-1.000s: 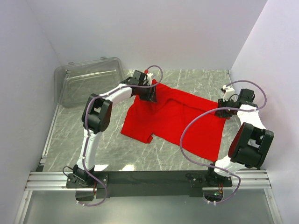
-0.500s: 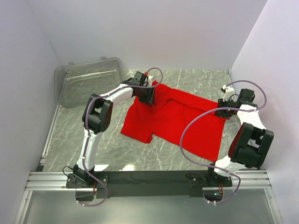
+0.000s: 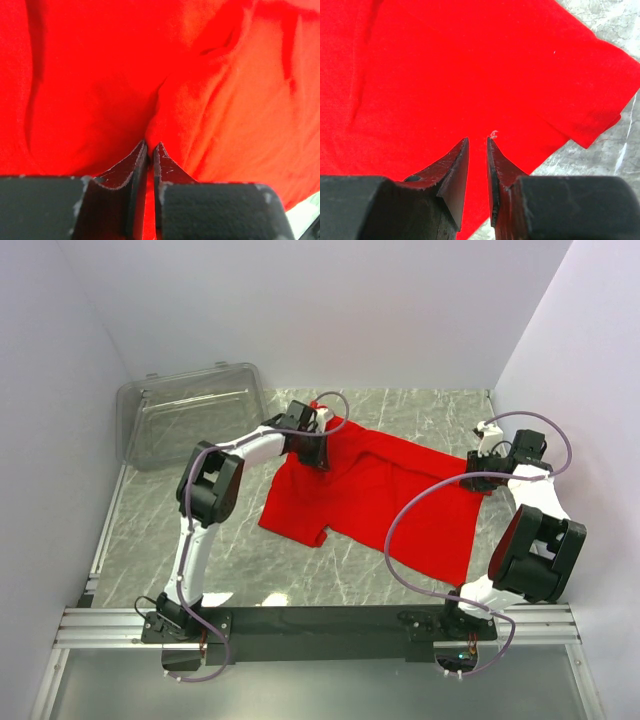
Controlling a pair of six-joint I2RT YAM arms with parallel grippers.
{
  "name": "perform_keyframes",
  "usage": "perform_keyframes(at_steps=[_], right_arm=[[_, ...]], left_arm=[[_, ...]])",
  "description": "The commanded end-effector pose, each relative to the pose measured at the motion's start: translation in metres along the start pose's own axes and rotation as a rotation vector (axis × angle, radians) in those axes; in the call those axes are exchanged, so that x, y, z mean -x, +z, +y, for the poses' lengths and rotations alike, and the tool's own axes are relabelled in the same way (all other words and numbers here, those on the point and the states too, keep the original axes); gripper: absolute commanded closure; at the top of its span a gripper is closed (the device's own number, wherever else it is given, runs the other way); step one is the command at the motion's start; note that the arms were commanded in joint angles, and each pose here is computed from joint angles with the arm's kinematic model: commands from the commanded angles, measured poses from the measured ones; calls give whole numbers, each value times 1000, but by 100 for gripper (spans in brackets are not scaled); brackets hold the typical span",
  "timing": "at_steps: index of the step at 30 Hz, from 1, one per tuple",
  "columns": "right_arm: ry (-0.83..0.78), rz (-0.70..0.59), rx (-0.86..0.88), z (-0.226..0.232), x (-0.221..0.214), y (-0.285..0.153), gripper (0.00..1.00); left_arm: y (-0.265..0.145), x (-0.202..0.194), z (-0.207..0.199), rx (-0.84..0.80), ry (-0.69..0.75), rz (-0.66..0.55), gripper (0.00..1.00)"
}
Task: Fold and stack the t-shirts
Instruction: Fold the tshirt
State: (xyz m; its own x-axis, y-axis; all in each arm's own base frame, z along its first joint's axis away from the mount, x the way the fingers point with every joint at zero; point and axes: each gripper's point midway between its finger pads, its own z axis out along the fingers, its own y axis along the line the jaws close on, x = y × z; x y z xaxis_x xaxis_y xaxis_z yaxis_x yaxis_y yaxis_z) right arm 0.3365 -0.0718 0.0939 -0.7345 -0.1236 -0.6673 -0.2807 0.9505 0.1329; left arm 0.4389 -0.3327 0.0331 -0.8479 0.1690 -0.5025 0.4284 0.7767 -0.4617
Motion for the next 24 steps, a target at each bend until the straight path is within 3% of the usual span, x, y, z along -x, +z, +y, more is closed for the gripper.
perform_keyframes(at_steps=[1, 7, 13, 24], right_arm=[[-25, -39, -23, -1, 8, -8, 72], [-26, -41, -22, 0, 9, -10, 72], [-27, -38, -24, 1, 8, -11, 72], [-30, -45, -29, 1, 12, -16, 72]], left_arm=[[-42, 38, -38, -94, 142, -164, 87], [-64, 17, -54, -182, 283, -163, 86], [-76, 6, -64, -237, 362, -183, 78], [-61, -27, -91, -311, 467, -67, 78]])
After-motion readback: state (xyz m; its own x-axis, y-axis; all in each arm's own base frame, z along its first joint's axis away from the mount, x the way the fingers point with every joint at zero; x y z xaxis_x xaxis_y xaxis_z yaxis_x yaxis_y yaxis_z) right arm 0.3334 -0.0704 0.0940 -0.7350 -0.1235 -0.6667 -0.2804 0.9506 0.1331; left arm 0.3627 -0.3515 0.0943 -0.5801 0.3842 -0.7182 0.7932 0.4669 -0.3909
